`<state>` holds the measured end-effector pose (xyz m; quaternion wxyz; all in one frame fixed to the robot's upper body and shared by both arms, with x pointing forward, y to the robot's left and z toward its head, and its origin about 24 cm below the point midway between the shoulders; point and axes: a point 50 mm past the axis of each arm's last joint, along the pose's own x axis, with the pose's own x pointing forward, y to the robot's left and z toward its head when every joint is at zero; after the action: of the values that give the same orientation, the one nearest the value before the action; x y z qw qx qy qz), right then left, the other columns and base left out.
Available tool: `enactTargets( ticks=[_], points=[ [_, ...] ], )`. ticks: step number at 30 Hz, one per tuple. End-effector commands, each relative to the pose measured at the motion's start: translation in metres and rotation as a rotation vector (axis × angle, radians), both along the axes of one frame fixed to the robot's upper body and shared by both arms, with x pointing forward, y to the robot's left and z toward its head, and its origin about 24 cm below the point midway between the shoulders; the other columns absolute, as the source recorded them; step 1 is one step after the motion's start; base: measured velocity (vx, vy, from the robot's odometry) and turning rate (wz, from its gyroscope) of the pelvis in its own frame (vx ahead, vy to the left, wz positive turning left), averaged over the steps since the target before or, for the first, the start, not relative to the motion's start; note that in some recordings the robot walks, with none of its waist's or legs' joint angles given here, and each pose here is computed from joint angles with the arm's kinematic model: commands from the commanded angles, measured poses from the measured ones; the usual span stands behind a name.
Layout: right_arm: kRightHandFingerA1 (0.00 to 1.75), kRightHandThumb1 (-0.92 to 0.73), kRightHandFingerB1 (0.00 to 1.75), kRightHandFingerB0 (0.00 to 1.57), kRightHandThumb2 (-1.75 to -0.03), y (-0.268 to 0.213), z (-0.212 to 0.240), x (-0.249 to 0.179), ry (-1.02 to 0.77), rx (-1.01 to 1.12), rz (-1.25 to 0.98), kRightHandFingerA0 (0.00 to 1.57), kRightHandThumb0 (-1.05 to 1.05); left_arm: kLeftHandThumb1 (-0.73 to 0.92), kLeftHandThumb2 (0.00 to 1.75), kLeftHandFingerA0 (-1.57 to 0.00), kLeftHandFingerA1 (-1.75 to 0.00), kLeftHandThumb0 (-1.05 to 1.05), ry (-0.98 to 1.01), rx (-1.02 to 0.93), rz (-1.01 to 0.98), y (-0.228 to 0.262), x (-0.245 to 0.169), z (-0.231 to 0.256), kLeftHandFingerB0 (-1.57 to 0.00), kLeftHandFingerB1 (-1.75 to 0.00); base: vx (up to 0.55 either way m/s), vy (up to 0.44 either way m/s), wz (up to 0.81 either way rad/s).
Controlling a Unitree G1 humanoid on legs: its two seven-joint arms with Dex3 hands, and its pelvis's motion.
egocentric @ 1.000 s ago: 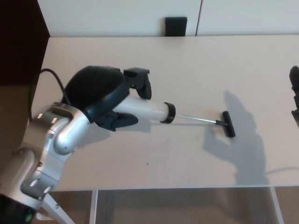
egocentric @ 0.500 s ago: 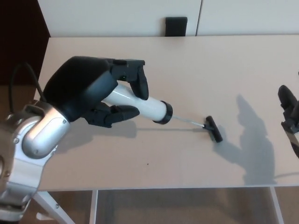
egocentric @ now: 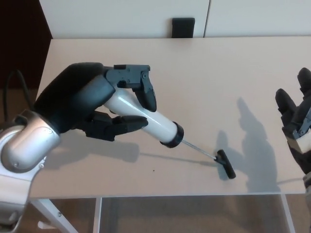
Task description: The robot walks towards a desk on which an air pump is kept in the middle. It lifts it up and holds it with its left hand and uses its right hand to compress it by pushing its handle inwards.
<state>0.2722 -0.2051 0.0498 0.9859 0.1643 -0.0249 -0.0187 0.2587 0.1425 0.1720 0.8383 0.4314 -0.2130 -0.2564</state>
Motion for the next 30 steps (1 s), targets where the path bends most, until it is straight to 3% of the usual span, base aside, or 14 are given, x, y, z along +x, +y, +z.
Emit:
enactTargets(
  ticks=[1, 8, 11, 18, 24, 28, 30],
  points=[
    [0.24, -0.83, 0.11, 0.06, -1.15, 0.014, 0.001, 0.002, 0.001, 0.138, 0.089, 0.07, -0.92, 0.8, 0.72, -0.78, -1.59, -0.11, 0.062, -0.132, -0.035, 0.01, -0.004, 0.003, -0.61, -1.31, 0.0, 0.0, 0.0],
    [0.27, -0.8, 0.16, 0.06, -1.14, 0.022, -0.006, -0.006, 0.036, 0.147, 0.134, 0.06, -0.88, 0.81, 0.74, -0.78, -1.59, -0.1, 0.033, -0.178, -0.024, 0.016, -0.002, 0.008, -0.6, -1.32, 0.0, 0.0, 0.0],
    [0.27, -0.8, 0.16, 0.05, -1.15, 0.023, -0.014, -0.009, 0.064, 0.166, 0.141, 0.05, -0.87, 0.83, 0.73, -0.82, -1.59, -0.09, 0.012, -0.197, -0.013, 0.02, -0.001, 0.016, -0.65, -1.21, 0.0, 0.0, 0.0],
    [0.23, -0.83, 0.13, 0.05, -1.15, 0.025, -0.022, -0.013, 0.094, 0.205, 0.149, 0.05, -0.91, 0.82, 0.75, -0.85, -1.56, -0.11, 0.012, -0.259, -0.008, 0.022, -0.001, 0.025, -0.67, -1.19, 0.0, 0.0, 0.0],
    [0.22, -0.82, 0.12, 0.05, -1.15, 0.027, -0.028, -0.014, 0.112, 0.217, 0.161, 0.05, -0.93, 0.81, 0.75, -0.9, -1.5, -0.13, 0.107, -0.472, 0.021, 0.031, 0.005, 0.029, -0.7, -1.18, 0.0, 0.0, 0.0],
    [0.26, -0.8, 0.15, 0.07, -1.14, 0.029, -0.031, -0.016, 0.119, 0.223, 0.167, 0.06, -0.92, 0.83, 0.74, -1.04, -1.42, -0.13, 0.218, -0.672, 0.05, 0.04, 0.01, 0.022, -0.77, -1.12, 0.0, 0.0, 0.0],
    [0.25, -0.81, 0.14, 0.05, -1.15, 0.03, -0.031, -0.016, 0.12, 0.226, 0.173, 0.04, -0.9, 0.84, 0.72, -1.09, -1.41, -0.08, 0.263, -0.725, 0.065, 0.044, 0.012, 0.017, -0.73, -1.14, 0.0, 0.0, 0.0]
  ],
)
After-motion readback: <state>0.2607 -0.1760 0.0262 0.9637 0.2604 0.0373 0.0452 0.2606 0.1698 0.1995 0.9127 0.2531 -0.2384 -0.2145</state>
